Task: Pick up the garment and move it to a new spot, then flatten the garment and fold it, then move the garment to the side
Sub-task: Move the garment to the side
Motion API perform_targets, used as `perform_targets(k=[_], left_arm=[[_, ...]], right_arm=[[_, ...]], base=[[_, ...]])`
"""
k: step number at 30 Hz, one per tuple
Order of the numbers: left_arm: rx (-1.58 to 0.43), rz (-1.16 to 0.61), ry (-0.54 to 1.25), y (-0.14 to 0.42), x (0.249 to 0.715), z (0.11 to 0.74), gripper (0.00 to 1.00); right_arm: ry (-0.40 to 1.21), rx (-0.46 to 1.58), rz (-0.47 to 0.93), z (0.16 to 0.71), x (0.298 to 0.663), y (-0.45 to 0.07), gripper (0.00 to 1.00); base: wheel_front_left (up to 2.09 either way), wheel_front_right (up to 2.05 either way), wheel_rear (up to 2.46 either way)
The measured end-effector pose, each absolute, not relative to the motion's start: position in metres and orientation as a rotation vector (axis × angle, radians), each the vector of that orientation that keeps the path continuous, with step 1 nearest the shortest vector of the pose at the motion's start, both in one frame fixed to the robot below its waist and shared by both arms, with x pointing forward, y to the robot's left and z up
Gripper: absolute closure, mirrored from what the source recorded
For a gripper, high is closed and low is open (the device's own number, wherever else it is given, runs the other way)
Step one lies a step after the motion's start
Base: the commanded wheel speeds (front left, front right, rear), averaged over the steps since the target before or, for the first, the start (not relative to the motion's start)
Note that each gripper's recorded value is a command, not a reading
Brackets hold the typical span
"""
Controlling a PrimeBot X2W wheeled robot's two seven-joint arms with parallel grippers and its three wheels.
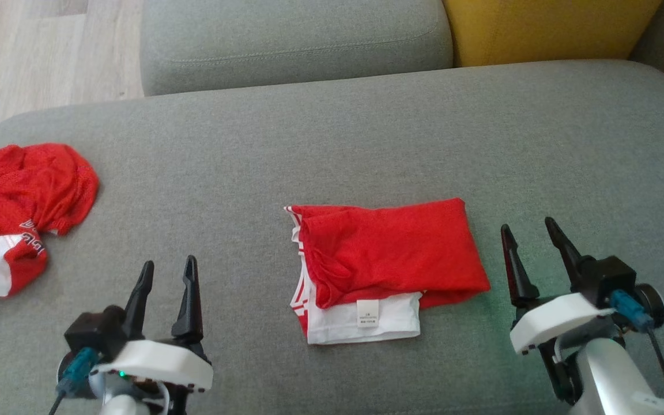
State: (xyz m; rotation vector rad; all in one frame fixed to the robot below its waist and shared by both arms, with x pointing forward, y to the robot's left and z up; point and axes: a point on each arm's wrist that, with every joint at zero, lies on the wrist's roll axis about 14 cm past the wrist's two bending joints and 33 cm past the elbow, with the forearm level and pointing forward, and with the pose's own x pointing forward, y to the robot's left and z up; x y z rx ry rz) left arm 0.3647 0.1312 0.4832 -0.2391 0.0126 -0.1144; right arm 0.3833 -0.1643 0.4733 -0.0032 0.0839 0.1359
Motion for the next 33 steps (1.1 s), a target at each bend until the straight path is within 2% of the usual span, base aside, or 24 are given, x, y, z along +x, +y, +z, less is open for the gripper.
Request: perform_targets(k=[17,26,33], left_arm=[[-0.240,-0.095,0.040,0.135,0.364,0.474,0.00],[-0.245,-0.105,0.071,0.132,0.378,0.463,0.00],[-0.246,-0.094,0.092,0.137,0.388,0.454,0.00]], right_arm=[[0.123,0.028,0.142,0.468,0.385,-0.157,0.00],[0.353,0.190,0.144,0.414,0.387,-0.143,0.00],[0.438,0.257,0.167,0.391,0.405,-0.128,0.00]], base=[[0.00,0.00,0.00],[0.00,0.00,0.00],[0.00,0.00,0.00]])
